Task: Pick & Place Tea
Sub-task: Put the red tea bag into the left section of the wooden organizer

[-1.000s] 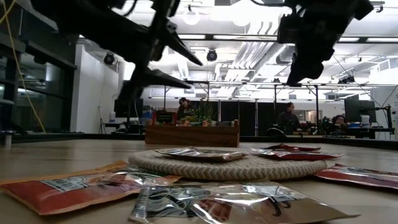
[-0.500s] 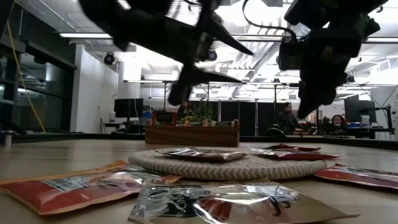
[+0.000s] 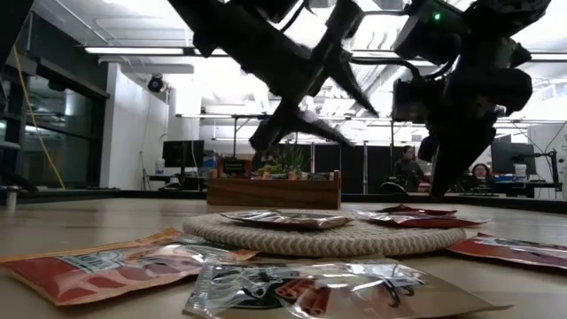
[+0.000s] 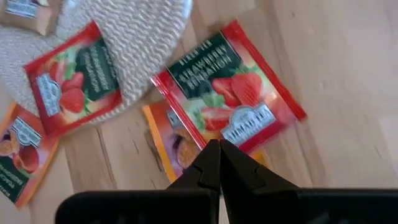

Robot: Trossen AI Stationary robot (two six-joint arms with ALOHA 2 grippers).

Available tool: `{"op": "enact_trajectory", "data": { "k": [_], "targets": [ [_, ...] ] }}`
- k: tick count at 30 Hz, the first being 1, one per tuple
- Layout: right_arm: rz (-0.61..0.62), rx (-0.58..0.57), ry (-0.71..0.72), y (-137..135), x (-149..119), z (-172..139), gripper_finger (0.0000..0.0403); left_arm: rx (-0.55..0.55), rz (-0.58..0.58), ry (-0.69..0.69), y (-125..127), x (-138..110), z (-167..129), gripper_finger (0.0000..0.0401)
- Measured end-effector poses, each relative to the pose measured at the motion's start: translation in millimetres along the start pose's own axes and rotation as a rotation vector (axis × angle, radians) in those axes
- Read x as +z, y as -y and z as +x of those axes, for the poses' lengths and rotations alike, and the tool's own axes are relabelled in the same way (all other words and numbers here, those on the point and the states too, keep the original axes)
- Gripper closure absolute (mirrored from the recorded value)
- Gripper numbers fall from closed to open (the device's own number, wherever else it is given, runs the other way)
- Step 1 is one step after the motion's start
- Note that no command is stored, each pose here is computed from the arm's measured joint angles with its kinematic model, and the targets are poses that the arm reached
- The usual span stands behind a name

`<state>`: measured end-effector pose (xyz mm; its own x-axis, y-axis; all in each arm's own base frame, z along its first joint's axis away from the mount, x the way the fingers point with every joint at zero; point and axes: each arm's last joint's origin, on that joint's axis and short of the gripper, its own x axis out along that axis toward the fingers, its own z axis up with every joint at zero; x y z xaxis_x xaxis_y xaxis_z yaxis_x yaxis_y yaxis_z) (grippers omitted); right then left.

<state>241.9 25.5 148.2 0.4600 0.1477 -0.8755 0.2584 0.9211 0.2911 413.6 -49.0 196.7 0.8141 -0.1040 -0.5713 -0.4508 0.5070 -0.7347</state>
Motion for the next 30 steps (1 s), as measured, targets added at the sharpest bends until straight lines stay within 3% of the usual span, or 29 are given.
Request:
{"op": "enact_trajectory", "data": {
  "k": [11,18,24,30],
  "targets": [
    [-0.004,-0.015,-0.027,4,0,16,0.0403,0.099,0.046,0.016,-8,-2,0,0.0213],
    [0.100,-0.027,-0.048,8,1,23,0.0403,0.151,-0.006,0.051,-11,-2,-1,0.0213],
    [0.134,-0.043,-0.041,9,1,25,0.0403,0.137,-0.095,0.061,-10,-2,-1,0.0213],
    [0.157,-0.051,-0.024,10,3,26,0.0403,0.199,-0.245,0.049,-28,-11,19,0.0213]
  ]
}}
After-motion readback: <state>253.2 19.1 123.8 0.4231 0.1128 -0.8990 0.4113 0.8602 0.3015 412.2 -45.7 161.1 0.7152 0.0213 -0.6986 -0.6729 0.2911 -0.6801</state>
